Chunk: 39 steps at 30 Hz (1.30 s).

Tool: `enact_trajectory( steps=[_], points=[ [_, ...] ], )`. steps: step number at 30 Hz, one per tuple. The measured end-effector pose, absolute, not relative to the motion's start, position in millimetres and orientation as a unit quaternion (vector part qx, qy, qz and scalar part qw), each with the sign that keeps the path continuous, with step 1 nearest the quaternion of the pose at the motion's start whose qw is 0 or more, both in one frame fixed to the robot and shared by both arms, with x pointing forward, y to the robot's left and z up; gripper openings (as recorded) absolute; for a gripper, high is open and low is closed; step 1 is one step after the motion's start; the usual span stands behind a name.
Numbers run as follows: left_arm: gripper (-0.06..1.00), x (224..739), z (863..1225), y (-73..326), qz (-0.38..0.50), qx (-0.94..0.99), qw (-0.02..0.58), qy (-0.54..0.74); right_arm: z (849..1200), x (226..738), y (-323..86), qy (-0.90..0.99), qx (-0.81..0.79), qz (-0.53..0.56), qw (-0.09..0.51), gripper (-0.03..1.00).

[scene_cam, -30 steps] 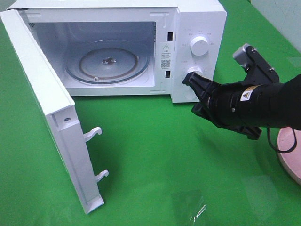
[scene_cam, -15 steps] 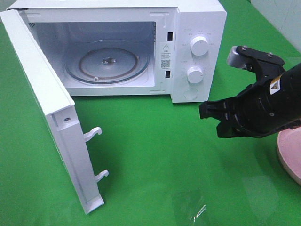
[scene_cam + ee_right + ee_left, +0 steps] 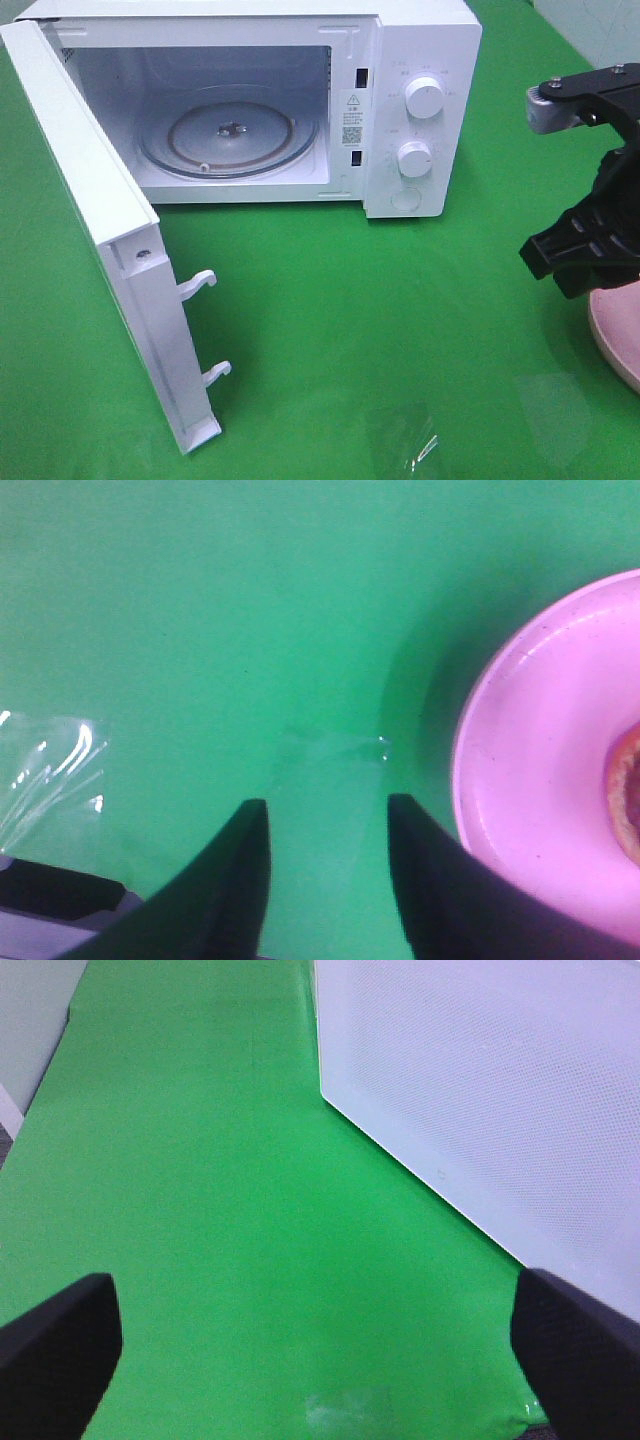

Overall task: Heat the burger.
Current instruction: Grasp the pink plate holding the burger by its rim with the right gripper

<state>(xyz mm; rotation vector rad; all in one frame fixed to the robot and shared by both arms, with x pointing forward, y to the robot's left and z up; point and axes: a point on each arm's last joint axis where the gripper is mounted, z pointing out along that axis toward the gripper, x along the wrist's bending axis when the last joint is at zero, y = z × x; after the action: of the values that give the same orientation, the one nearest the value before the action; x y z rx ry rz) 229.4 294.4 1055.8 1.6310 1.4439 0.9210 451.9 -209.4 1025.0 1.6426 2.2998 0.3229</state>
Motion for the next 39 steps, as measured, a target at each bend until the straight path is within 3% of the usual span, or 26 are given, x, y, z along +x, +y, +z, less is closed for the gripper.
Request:
enact_trajectory(
  steps=[2, 3, 4, 10, 22, 39],
  points=[
    [0.98, 229.4, 1055.8, 294.4, 0.36, 0.638, 0.379, 0.565, 1032.0, 445.4, -215.8, 0.811, 0.554, 0.096, 0.161, 0.67],
    [0.98, 229.4, 1055.8, 294.4, 0.36, 0.638, 0.379, 0.565, 1032.0, 445.4, -215.8, 0.811, 0.554, 0.096, 0.161, 0.67],
    [0.98, 229.4, 1055.8, 294.4, 0.36, 0.638, 0.379, 0.565, 1033.7, 444.8, -218.6, 0.816, 0.546, 0.087, 0.172, 0.79],
    [0.98, 229.4, 1055.8, 294.4, 0.36, 0.638, 0.379, 0.565, 1034.6, 444.5, -221.5, 0.819, 0.538, 0.075, 0.183, 0.93],
    [0.98, 229.4, 1055.8, 294.4, 0.36, 0.638, 0.379, 0.565, 1020.8, 438.9, -223.9, 0.824, 0.536, 0.062, 0.174, 0.92],
    [0.98, 229.4, 1055.8, 294.4, 0.36, 0.638, 0.379, 0.565, 997.2, 457.4, -260.8, 0.782, 0.596, 0.051, 0.175, 0.87]
  ],
)
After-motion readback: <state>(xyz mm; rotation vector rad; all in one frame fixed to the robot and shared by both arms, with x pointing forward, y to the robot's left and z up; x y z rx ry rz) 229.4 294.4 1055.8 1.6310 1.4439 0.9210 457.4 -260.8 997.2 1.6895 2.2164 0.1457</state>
